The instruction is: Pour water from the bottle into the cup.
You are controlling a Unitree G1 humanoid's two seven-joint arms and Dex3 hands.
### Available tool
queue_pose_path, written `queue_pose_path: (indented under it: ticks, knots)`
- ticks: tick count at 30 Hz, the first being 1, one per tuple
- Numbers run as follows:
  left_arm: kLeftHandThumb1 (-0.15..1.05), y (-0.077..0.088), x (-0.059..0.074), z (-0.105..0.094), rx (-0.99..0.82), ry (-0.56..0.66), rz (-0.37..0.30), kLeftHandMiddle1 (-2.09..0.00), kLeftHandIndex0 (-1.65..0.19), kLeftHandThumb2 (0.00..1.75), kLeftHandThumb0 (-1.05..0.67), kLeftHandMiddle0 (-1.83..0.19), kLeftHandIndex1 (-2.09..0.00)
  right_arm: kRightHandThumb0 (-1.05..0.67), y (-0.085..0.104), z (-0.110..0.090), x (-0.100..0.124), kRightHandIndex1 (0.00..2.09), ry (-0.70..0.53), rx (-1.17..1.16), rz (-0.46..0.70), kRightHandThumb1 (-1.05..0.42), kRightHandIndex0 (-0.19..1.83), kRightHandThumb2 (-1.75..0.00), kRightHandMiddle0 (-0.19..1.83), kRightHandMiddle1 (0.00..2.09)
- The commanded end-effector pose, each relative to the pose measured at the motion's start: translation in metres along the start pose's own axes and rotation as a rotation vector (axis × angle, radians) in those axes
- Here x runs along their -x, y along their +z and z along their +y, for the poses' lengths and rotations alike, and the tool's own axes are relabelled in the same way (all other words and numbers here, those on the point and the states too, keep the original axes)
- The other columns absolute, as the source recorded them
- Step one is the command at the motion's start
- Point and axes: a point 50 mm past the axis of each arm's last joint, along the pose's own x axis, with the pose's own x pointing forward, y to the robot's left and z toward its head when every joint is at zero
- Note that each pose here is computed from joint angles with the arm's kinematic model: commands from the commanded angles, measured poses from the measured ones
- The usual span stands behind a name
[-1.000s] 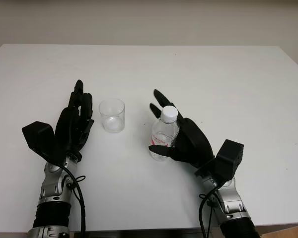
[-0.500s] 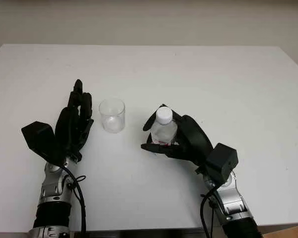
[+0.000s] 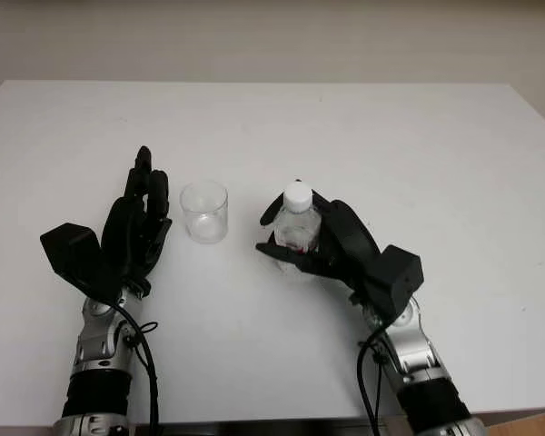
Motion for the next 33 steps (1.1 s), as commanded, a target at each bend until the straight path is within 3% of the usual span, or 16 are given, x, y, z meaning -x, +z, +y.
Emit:
queue_pose_path:
  ticks: [1,6,16,28,33]
  knots:
    - [1.05,0.003,0.000,0.000,0.005,-0.001,-0.020,-0.05,0.15,0.58,-0.69,0.14,-0.05,-0.33,0.012,-0.001,-0.019,2.09,-0.025,0.002,-0.044,-1.05,1.83,-0.36,1.62,2.09]
    - [1.05,0.003,0.000,0.000,0.001,0.000,-0.019,-0.05,0.15,0.58,-0.69,0.14,-0.05,-0.33,0.022,-0.007,-0.049,2.09,-0.084,0.075,-0.042,-1.05,1.77,-0.40,1.60,2.09]
    - [1.05,0.002,0.001,0.000,-0.005,0.011,-0.017,-0.06,0.13,0.59,-0.69,0.12,-0.06,-0.34,0.042,-0.013,-0.088,2.09,-0.081,0.381,-0.048,-1.05,1.47,-0.28,1.22,2.09]
    - [1.05,0.000,0.003,0.001,0.003,0.016,-0.009,-0.06,0.13,0.59,-0.68,0.12,-0.06,-0.38,0.053,-0.018,-0.101,2.09,-0.070,0.731,-0.073,-1.05,1.46,-0.25,1.22,2.09]
    - [1.05,-0.001,0.004,0.000,0.006,0.014,-0.012,-0.05,0.14,0.59,-0.68,0.13,-0.05,-0.40,0.062,-0.024,-0.106,2.09,-0.080,0.913,-0.116,-1.05,1.36,-0.19,1.10,2.09]
